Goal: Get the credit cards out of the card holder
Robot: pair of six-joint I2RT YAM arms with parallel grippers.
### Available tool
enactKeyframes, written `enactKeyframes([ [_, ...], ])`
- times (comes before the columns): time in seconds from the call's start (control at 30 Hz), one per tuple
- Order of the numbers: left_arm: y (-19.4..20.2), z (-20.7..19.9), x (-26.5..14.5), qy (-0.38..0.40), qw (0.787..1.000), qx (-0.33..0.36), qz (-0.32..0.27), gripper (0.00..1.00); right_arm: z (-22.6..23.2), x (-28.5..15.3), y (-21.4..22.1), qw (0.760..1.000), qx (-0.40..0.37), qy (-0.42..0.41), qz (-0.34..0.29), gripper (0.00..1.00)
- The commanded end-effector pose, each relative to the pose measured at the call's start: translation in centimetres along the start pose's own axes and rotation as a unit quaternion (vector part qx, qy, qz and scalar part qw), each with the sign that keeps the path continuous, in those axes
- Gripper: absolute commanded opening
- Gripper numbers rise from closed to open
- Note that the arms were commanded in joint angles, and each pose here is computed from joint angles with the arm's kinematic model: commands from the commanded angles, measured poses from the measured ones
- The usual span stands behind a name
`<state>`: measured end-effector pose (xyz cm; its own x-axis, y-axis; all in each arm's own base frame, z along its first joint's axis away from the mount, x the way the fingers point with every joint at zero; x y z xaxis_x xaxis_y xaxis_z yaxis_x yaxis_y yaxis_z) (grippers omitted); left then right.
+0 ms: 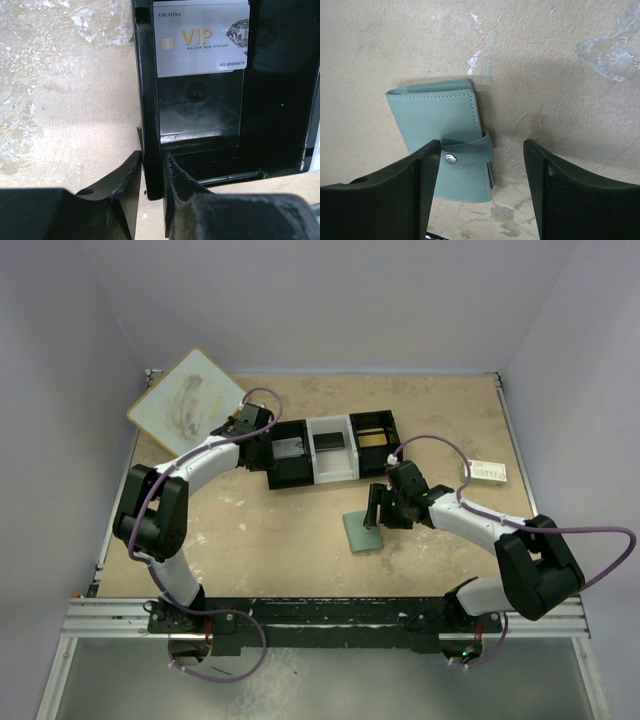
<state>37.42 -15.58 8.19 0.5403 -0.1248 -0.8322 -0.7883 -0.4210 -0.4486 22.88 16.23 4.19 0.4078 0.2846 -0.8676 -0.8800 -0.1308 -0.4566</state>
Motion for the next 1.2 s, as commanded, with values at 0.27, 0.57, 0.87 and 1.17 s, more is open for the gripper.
enactKeyframes([
  [0.27,1.0,-0.1,1.0,0.012,0.998,0.062,0.028,0.18,2.0,-0.8,-1.2,0.998,-0.043,-0.046,-0.013,0.69],
  [0.57,1.3,-0.2,0.9,0.026,0.996,0.082,0.033,0.17,1.6,-0.8,-1.0,0.998,-0.054,0.009,0.000,0.62],
  [0.87,1.9,0.3,1.5,0.002,0.999,0.017,0.033,0.17,2.4,-0.4,-0.4,0.998,-0.061,0.027,0.017,0.62],
  [1.17,2.3,1.1,0.9,-0.010,1.000,-0.001,0.025,0.18,2.0,-0.3,-0.6,0.995,-0.055,0.077,0.012,0.53],
])
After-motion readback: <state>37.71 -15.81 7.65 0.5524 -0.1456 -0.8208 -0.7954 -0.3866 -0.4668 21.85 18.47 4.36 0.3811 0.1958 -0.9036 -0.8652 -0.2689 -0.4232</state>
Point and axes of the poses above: each gripper's point midway between its finger pads, its own x axis out along the fingers, its own z axis along the line the jaws close on, y = z × x, the point moved 2 cm from there along -x, back along the fingers, and after that the axes turned 14 degrees about -x, right-handed, at the moved point
